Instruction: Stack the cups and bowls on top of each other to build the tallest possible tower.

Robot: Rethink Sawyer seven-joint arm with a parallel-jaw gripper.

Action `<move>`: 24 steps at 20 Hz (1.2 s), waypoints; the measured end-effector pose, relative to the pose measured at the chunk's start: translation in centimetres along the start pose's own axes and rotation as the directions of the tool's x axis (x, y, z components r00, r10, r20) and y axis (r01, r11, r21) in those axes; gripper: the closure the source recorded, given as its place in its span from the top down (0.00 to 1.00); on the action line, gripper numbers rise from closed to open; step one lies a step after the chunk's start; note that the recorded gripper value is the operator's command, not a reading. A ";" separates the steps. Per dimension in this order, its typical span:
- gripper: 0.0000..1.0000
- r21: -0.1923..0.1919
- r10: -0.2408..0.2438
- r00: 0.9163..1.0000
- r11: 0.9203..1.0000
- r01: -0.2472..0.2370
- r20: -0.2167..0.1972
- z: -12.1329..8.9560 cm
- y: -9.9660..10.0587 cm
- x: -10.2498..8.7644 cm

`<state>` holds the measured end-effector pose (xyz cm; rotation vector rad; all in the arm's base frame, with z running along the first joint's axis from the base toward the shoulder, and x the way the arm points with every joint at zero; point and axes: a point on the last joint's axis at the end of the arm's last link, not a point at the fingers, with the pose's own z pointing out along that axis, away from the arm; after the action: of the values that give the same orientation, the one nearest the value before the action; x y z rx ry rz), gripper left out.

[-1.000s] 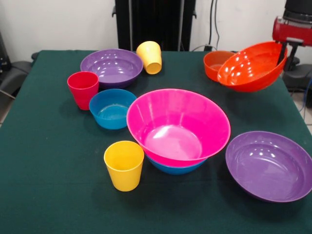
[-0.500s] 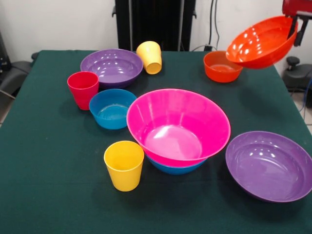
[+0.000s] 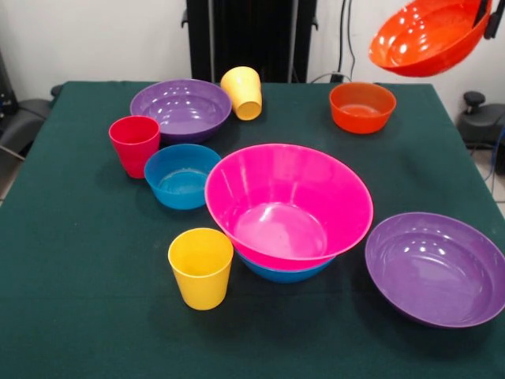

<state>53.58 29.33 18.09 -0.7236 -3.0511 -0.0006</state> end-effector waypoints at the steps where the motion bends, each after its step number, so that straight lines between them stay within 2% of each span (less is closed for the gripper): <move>1: 0.00 -0.003 0.006 1.000 1.000 -0.006 0.007 -0.7 -0.2 -1.2; 5: 0.00 -0.011 0.020 0.999 1.000 -0.019 0.035 -1.7 -0.7 -3.9; 9: 0.00 -0.020 0.044 0.996 0.999 -0.043 0.081 -2.9 -2.1 -8.2; 12: 0.00 -0.017 0.060 0.993 0.998 -0.059 0.097 -3.5 -3.4 -10.7; 14: 0.00 -0.016 0.066 0.993 0.998 -0.065 0.099 -3.7 -3.8 -11.6; 18: 0.00 -0.022 0.093 0.991 0.996 -0.091 0.096 -4.4 -5.4 -14.9; 20: 0.00 -0.024 0.099 0.991 0.995 -0.097 0.094 -4.6 -5.8 -15.7; 21: 0.00 -0.029 0.108 0.990 0.994 -0.106 0.092 -4.8 -6.3 -16.8; 24: 0.00 -0.034 0.119 0.989 0.993 -0.117 0.086 -5.2 -6.9 -18.2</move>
<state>66.74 14.99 23.23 -0.9296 -3.0912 -0.0127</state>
